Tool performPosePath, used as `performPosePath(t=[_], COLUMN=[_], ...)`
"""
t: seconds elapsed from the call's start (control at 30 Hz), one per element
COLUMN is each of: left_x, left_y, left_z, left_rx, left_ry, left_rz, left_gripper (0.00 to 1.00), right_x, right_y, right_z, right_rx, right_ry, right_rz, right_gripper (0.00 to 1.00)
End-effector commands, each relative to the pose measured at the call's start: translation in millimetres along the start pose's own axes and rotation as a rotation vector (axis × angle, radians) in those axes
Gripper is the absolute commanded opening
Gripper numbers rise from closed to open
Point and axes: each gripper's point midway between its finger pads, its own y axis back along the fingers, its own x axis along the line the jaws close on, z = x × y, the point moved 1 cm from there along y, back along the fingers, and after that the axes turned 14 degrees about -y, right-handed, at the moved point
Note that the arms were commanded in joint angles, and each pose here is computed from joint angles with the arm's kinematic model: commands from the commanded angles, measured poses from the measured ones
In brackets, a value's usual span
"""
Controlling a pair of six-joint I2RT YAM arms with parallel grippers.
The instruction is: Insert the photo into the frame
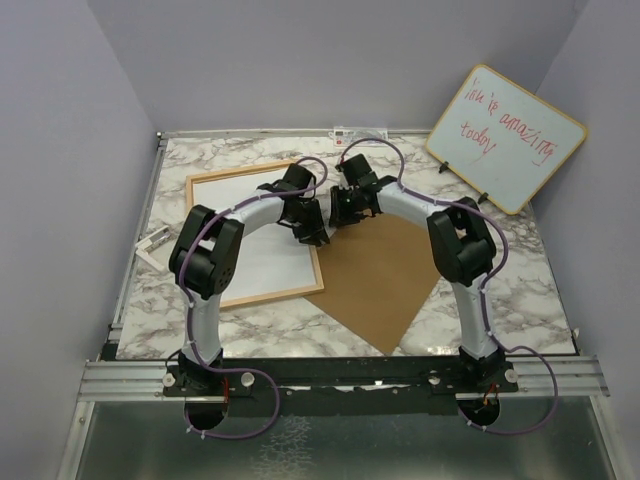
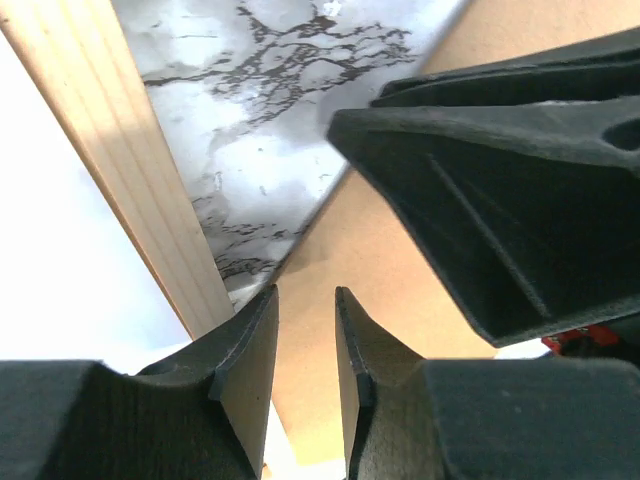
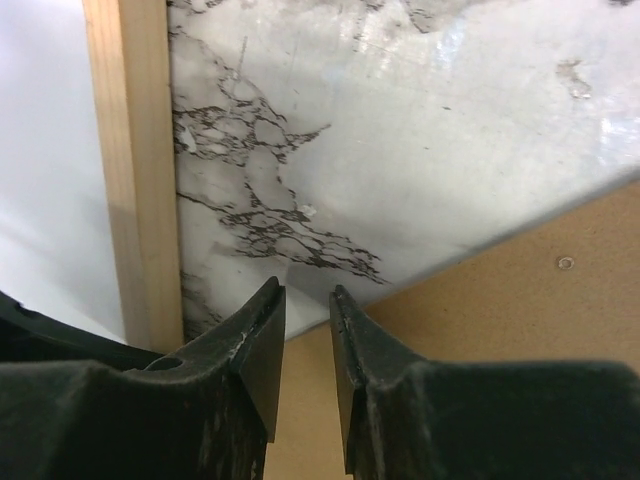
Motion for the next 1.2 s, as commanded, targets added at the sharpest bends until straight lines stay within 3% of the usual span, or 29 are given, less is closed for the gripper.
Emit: performPosePath(t=[0.0, 0.13, 0.3, 0.43, 0.63, 0.77, 0.93, 1.17], left_x=[38, 39, 30, 25, 18, 17, 8, -13], left_y=[10, 8, -10, -18, -21, -19, -11, 18], left_z=[-12, -12, -14, -15, -21, -18, -6, 4], left_rx=[0.019, 0.020, 0.057, 0.074, 0.108, 0.100, 0.060, -0.009], left_ry=[-0.017, -0.078, -0.202, -0.253, -0.307, -0.342, -0.342, -0.315], left_rz=[0.217, 0.223, 0.193, 0.171, 0.103, 0.098, 0.093, 0.111], left_gripper=[0.33, 0.46, 0.58, 0.60, 0.60, 0.62, 0.66, 0.83], right_x=[-136, -133, -108, -119, -155, -163, -146, -192], right_y=[-5, 3, 32, 66, 116, 137, 141, 158], right_z=[-85, -71, -39, -24, -44, -45, -52, -65], right_rx=[0.267, 0.216, 0.082, -0.049, -0.168, -0.210, -0.084, -0.152], right_ry=[0.077, -0.014, -0.245, -0.492, -0.723, -0.679, -0.551, -0.588], right_rz=[-0.468, -0.408, -0.244, -0.209, -0.299, -0.312, -0.240, -0.521], right_gripper=[0.32, 0.34, 0.46, 0.56, 0.66, 0.71, 0.71, 0.74])
